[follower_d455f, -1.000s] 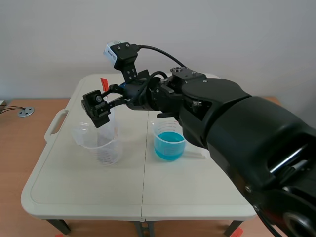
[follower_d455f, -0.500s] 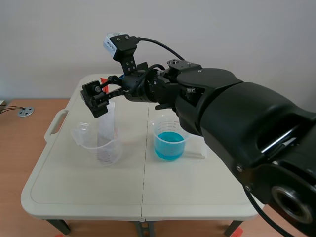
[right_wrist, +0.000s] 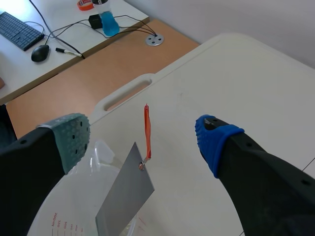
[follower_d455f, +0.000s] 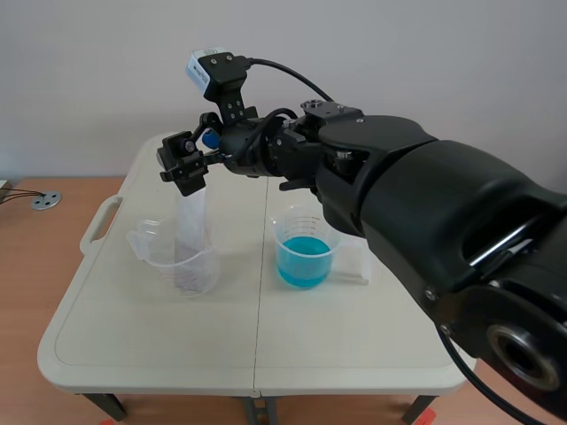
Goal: Hold the metal plate by the orange handle, dip it into the blue solution, take it out and point at it, then put the plate back in the beaker on the left.
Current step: 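Lift the metal plate out of the left beaker, then move the plate over the blue solution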
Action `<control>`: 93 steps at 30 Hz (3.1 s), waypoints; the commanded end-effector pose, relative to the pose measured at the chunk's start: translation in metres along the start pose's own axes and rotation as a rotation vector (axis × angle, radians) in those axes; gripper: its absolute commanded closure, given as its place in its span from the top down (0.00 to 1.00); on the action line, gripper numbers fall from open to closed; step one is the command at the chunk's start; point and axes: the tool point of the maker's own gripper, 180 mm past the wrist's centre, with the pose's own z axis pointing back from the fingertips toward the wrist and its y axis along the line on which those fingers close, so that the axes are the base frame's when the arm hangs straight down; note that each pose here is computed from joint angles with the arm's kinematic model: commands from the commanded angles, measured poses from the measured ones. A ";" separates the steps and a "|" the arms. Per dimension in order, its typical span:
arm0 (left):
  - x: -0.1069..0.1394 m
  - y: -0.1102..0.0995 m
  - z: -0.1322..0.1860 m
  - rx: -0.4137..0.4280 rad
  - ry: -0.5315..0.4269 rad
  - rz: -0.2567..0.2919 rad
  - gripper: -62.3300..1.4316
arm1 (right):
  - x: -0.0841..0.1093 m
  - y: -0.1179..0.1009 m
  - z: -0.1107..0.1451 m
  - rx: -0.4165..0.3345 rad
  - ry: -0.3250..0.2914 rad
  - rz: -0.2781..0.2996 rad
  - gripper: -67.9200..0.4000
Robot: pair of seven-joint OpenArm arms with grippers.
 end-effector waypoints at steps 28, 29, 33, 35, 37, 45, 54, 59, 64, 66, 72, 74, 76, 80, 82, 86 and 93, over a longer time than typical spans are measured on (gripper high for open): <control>0.004 -0.001 0.000 -0.005 -0.017 0.006 0.07 | 0.022 0.012 -0.009 0.033 -0.020 -0.004 0.10; 0.004 -0.001 0.000 -0.005 -0.017 0.006 0.07 | 0.022 0.013 -0.009 0.039 -0.020 -0.003 0.06; 0.004 -0.001 0.000 -0.005 -0.017 0.006 0.07 | 0.022 0.018 -0.008 0.068 -0.023 0.001 0.03; 0.004 -0.001 0.000 -0.005 -0.017 0.006 0.07 | 0.023 0.020 -0.008 0.079 -0.026 0.007 0.03; 0.004 -0.001 0.000 -0.005 -0.017 0.006 0.07 | 0.024 0.025 -0.008 0.111 -0.032 0.020 0.03; 0.004 -0.001 0.000 -0.005 -0.017 0.006 0.07 | 0.030 0.047 -0.003 0.234 -0.072 0.028 0.03; 0.004 -0.002 0.000 -0.005 -0.017 0.006 0.07 | 0.036 0.063 0.003 0.327 -0.110 0.016 0.03; 0.004 -0.002 0.000 -0.005 -0.017 0.006 0.07 | 0.039 0.059 0.006 0.321 -0.134 0.016 0.03; 0.004 -0.002 0.000 -0.005 -0.017 0.006 0.07 | 0.044 0.059 0.009 0.321 -0.150 0.032 0.03; 0.004 -0.002 0.000 -0.005 -0.017 0.006 0.07 | 0.045 0.061 0.011 0.324 -0.158 0.039 0.03; 0.004 -0.002 0.000 -0.005 -0.017 0.006 0.07 | 0.050 0.065 0.023 0.329 -0.191 0.069 0.03; 0.004 -0.002 0.000 -0.005 -0.017 0.006 0.07 | 0.053 0.067 0.028 0.332 -0.204 0.084 0.03; 0.004 -0.002 0.000 -0.005 -0.017 0.006 0.07 | 0.057 0.070 0.033 0.335 -0.212 0.104 0.03; 0.004 -0.002 0.000 -0.005 -0.017 0.005 0.07 | 0.063 0.075 0.042 0.342 -0.227 0.143 0.03; 0.004 -0.002 0.000 -0.005 -0.017 0.006 0.07 | 0.067 0.078 0.045 0.345 -0.234 0.158 0.03; 0.004 -0.002 0.000 -0.005 -0.017 0.006 0.07 | 0.075 0.080 0.052 0.341 -0.245 0.191 0.03; 0.005 -0.001 0.001 -0.005 -0.023 0.006 0.07 | 0.093 0.077 0.065 0.310 -0.272 0.236 0.03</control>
